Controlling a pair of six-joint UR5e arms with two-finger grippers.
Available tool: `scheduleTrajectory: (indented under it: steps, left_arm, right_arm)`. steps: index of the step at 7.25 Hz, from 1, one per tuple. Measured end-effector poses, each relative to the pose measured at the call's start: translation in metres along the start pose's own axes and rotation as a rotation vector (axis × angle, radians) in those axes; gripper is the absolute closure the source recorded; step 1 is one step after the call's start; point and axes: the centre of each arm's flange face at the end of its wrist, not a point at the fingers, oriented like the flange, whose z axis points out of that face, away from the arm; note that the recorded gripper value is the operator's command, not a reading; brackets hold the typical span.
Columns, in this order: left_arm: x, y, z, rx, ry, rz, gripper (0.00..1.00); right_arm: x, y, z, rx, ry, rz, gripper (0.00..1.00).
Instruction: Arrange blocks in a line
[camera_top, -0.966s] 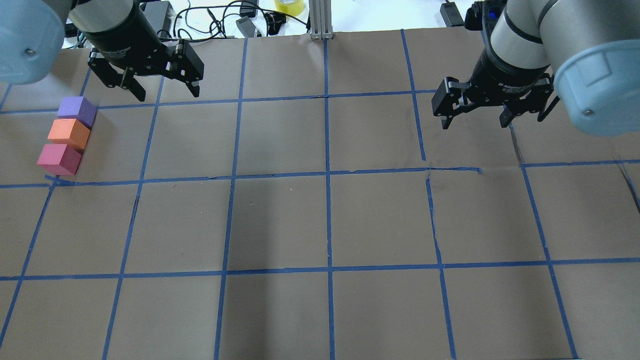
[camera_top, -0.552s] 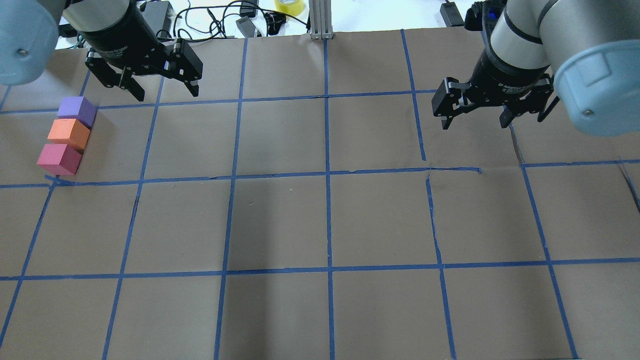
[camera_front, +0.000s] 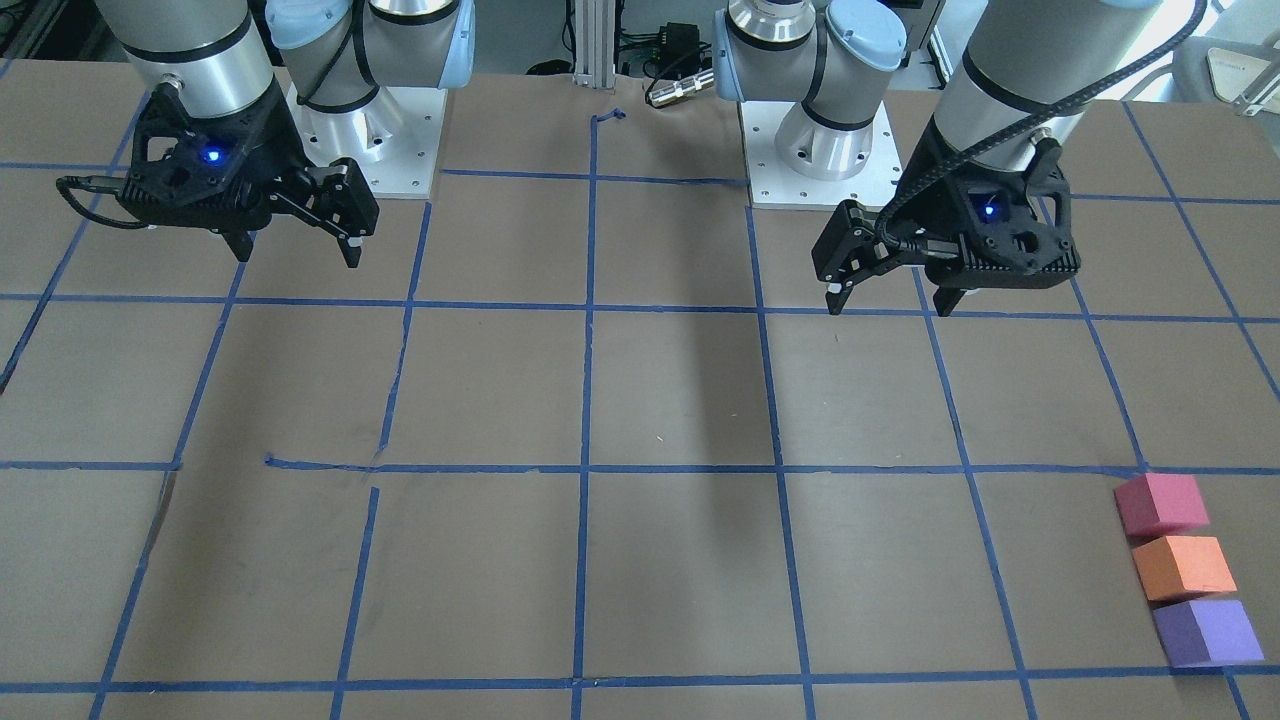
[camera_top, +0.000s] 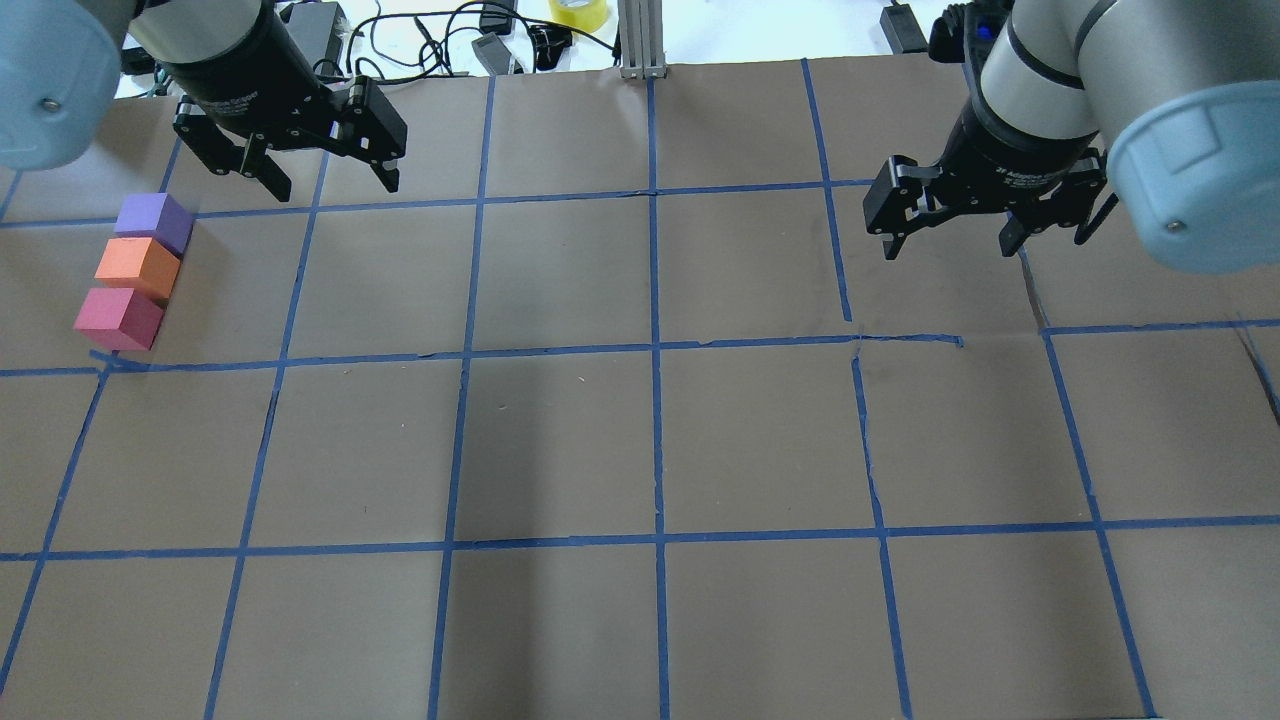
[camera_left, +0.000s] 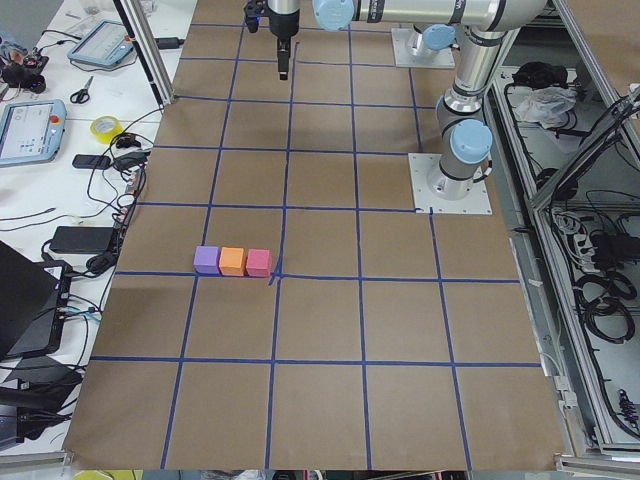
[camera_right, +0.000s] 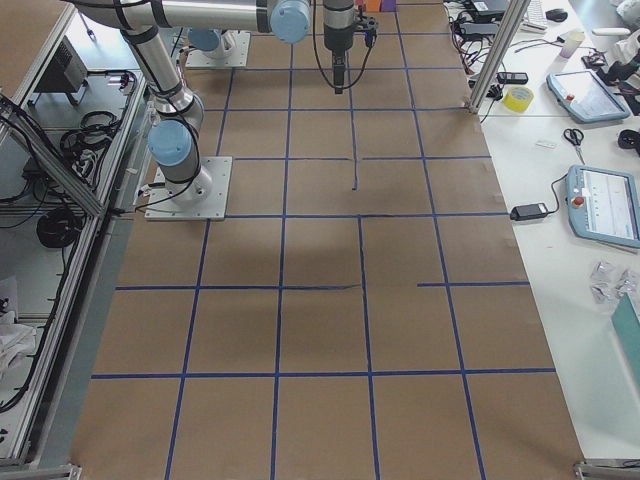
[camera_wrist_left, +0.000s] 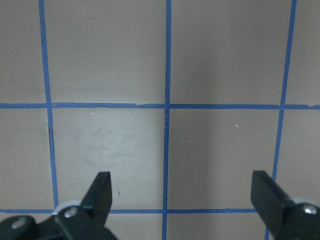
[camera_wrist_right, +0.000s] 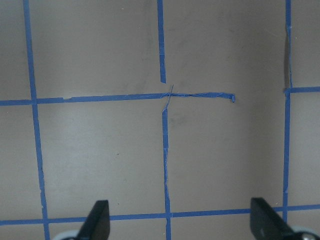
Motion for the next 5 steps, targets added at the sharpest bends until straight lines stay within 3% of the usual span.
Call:
scheduleTrajectory:
  steps: [5]
  left_arm:
    - [-0.0005, 0.0022, -0.0022, 0.003, -0.001, 0.0, 0.0]
  right_arm:
    - [0.0, -0.0003, 0.0006, -0.001, 0.0, 0.0, 0.0]
